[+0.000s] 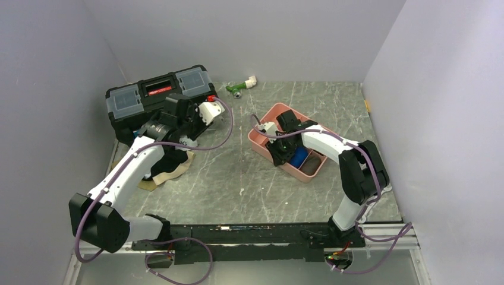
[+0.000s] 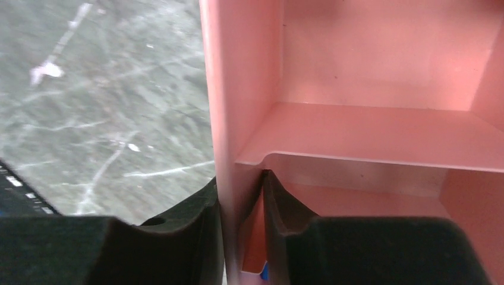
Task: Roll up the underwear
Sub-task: Move the storage box to the center of the board, then place the underwear in the storage box.
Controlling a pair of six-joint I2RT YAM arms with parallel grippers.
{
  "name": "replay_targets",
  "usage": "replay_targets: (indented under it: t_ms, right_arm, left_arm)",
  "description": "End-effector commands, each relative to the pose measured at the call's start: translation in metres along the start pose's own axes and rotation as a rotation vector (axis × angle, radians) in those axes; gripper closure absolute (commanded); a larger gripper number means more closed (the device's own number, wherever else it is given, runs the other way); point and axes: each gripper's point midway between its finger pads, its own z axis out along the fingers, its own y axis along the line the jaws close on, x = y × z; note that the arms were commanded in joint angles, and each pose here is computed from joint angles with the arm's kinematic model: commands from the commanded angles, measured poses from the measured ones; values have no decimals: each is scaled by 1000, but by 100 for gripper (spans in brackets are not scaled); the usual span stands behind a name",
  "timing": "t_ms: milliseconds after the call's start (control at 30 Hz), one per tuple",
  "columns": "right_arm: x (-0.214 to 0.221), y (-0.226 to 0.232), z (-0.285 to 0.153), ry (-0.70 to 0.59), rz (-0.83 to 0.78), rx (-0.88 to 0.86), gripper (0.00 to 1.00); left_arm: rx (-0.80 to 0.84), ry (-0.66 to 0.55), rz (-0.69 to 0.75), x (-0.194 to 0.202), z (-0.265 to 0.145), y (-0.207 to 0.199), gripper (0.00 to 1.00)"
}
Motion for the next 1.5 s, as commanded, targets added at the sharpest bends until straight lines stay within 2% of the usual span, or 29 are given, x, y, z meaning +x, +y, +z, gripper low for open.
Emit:
replay_targets:
  t_ms: [0, 333, 433, 733, 900, 1200, 1467]
  right_arm:
    - [-20, 42, 0, -92, 55, -178, 69]
    - [-47, 96, -11, -142, -41, -343, 52]
    - [-55, 97, -14, -164, -57, -333, 46]
    - [-83, 41, -60, -277, -123, -44, 46]
    - [-75, -1, -97, -332, -42, 51, 46]
    - [-36, -69, -150, -431, 129, 265, 43]
    - [13, -98, -173, -465, 262, 382, 42]
  left_arm:
    - [-68, -48, -3, -17, -23, 21, 100]
    - [-147, -48, -93, -15, -21, 38, 100]
    - [-173, -48, -146, -14, -18, 42, 100]
    - [-111, -98, -255, -28, -8, 32, 100]
    - [-80, -123, -253, -48, -3, 15, 100]
    - [32, -129, -181, -96, 30, -53, 100]
    - [136, -93, -116, -140, 73, -109, 100]
